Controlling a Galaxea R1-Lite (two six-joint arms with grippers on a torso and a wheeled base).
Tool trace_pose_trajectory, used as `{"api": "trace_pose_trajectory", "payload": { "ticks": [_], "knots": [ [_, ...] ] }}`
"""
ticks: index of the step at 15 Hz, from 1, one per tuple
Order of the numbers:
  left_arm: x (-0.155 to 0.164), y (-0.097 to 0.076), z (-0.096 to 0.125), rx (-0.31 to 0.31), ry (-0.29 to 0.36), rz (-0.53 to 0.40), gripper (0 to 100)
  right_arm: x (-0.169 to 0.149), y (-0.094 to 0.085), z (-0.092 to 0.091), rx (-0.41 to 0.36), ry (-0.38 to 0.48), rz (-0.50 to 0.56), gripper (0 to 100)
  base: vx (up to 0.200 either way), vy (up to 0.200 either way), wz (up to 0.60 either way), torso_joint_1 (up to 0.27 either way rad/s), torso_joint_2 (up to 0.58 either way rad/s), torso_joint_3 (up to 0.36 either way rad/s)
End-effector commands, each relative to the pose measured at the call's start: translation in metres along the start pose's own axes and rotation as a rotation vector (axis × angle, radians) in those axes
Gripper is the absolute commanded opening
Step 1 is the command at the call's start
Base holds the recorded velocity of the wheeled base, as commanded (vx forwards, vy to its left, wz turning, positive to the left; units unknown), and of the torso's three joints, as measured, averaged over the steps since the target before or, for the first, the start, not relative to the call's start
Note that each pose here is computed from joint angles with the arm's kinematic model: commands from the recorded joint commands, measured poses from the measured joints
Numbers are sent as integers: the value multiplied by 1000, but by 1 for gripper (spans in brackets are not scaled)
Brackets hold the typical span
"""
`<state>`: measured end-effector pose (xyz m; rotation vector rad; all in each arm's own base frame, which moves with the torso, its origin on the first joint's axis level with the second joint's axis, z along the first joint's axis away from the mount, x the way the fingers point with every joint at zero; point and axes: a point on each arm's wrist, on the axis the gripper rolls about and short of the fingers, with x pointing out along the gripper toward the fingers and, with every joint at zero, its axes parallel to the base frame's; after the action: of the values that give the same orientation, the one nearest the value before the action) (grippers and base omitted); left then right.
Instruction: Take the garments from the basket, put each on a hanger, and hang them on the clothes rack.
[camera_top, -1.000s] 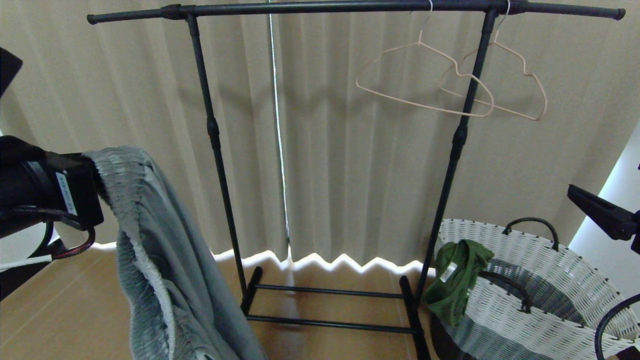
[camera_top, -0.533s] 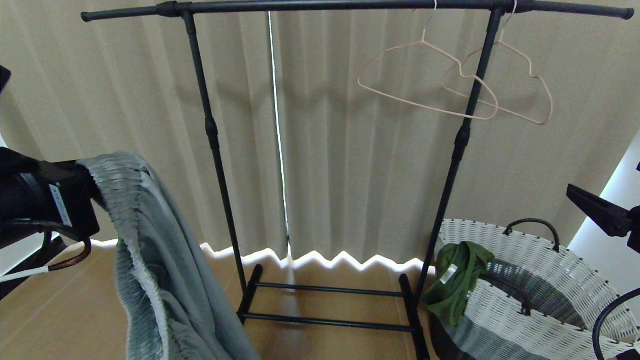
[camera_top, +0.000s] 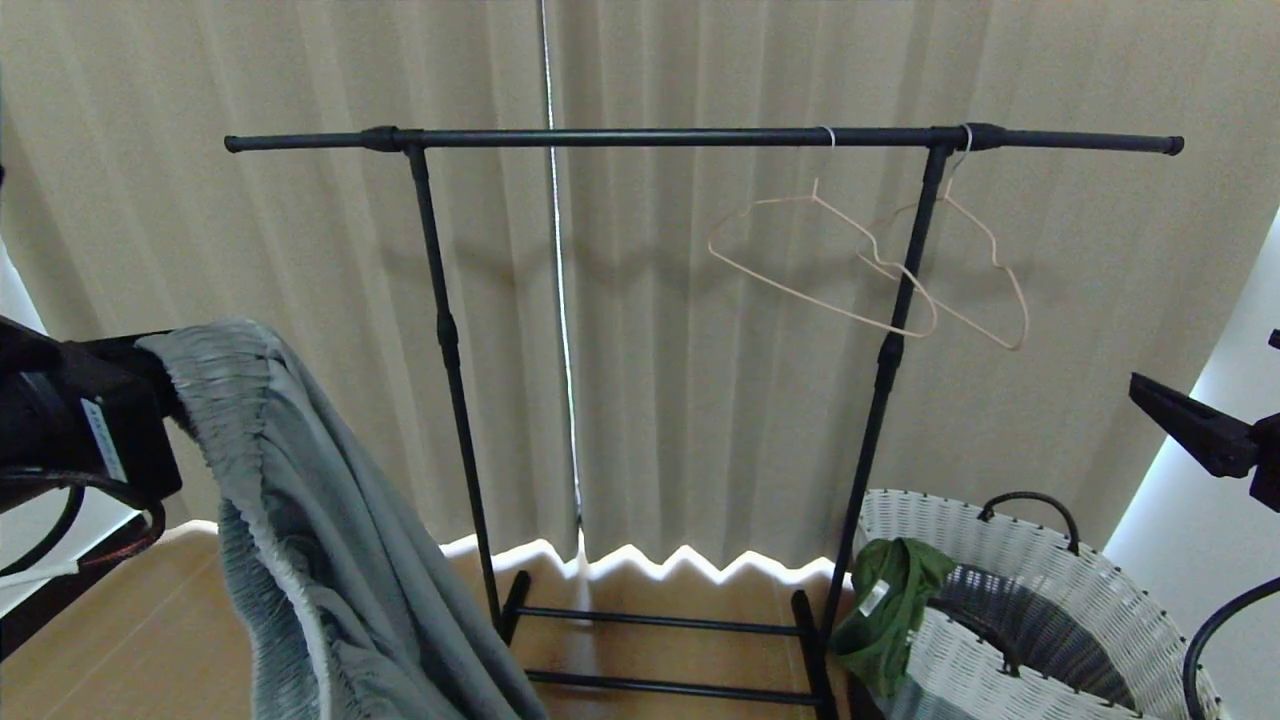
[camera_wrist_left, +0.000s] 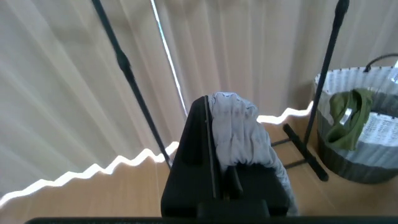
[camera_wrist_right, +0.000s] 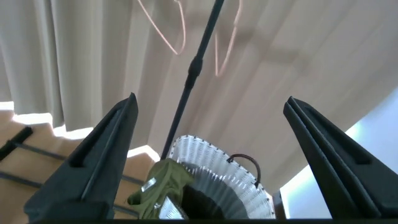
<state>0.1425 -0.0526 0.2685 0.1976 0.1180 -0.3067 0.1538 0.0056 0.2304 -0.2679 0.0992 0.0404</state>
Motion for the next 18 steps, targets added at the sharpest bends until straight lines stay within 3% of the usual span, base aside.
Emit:
{"api": "trace_pose_trajectory", "payload": {
  "ticks": [1,6,8,9,13,18],
  "knots": [
    [-5,0,-3,5,-2,1,0,1,0,-1,-1,7,1,100,0,0,0,378,-481,-261],
    [0,-1,-7,9,-38,13,0,2,-1,2,-9,-2,5,100,0,0,0,272,-475,-266],
    [3,8,-11,49,-49,73,0,7,-2,7,-11,5,7,100,0,0,0,244,-508,-266],
    [9,14,-14,80,-40,113,0,12,-3,10,-9,36,16,100,0,0,0,242,-510,-266],
    [12,15,-15,82,-43,117,0,10,-2,7,-10,253,74,100,0,0,0,165,-345,-184],
    [12,12,-20,85,-47,8,0,14,-1,3,-11,280,73,100,0,0,0,15,-27,-14]
  ]
}}
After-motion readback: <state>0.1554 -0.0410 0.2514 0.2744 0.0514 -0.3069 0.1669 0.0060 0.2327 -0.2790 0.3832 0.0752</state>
